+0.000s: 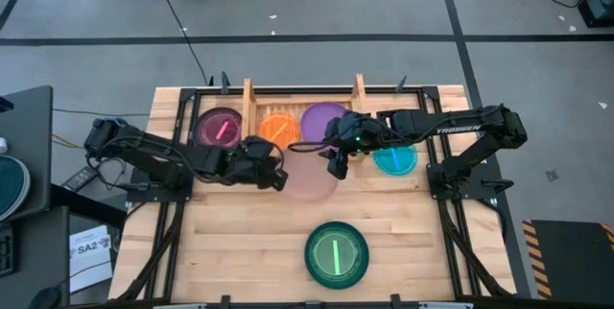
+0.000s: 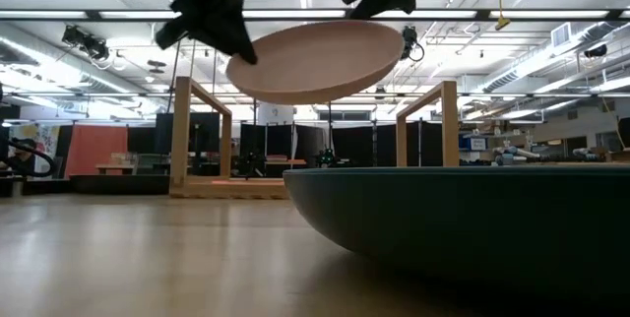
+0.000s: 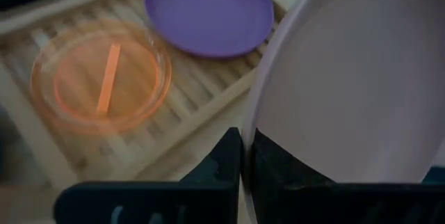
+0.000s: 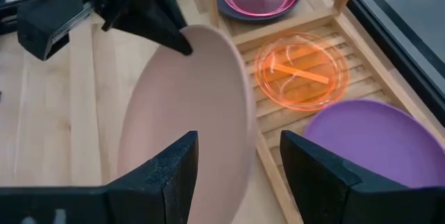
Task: Place and stack plates onto a shelf
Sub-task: Stack the large pink plate on top of the purple plate on the shelf
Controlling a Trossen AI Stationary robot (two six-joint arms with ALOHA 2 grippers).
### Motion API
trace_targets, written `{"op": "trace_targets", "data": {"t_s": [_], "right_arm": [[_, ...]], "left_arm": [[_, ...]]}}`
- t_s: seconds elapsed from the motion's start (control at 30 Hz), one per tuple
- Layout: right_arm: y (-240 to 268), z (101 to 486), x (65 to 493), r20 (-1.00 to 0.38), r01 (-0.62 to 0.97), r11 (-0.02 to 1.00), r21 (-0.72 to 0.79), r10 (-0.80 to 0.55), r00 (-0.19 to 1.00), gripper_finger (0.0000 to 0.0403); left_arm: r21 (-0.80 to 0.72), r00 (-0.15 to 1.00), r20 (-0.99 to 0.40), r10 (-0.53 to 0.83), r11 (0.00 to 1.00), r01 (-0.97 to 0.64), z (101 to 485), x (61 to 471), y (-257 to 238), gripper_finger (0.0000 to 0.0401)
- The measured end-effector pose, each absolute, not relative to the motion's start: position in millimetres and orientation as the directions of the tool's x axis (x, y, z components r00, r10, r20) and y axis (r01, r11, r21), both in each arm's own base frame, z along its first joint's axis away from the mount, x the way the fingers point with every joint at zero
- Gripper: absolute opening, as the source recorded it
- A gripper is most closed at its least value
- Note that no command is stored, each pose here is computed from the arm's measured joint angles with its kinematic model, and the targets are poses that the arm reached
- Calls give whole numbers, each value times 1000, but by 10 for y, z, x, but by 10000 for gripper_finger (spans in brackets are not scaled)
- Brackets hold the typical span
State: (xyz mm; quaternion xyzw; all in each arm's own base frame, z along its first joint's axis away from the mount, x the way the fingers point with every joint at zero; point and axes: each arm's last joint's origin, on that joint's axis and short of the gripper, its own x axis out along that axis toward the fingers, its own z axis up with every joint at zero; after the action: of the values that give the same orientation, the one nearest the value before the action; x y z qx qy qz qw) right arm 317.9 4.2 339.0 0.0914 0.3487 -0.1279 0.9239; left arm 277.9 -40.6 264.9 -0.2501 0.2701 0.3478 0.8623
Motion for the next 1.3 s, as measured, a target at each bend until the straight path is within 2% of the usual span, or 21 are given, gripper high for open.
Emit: {"op": "trace_targets", "data": {"t_s": [0.47, 0.6, 0.97, 1.3], "right_arm": [[-19, 3348, 3128, -699, 394, 919, 8, -277, 660, 201], [-45, 3349, 3128, -698, 402, 916, 8, -283, 658, 171], [-77, 3357, 3129, -694, 402, 916, 5, -286, 661, 40], [-154, 3348, 3124, -697, 400, 916, -30, -306, 648, 41]], "left_arm": [[-287, 709, -520, 477, 684, -671, 2783, 2932, -283, 20], [-289, 711, -517, 477, 684, -670, 2786, 2934, -283, 20], [-272, 706, -518, 482, 690, -671, 2784, 2932, -281, 22], [-228, 712, -513, 480, 724, -651, 2797, 2942, -265, 75]]}}
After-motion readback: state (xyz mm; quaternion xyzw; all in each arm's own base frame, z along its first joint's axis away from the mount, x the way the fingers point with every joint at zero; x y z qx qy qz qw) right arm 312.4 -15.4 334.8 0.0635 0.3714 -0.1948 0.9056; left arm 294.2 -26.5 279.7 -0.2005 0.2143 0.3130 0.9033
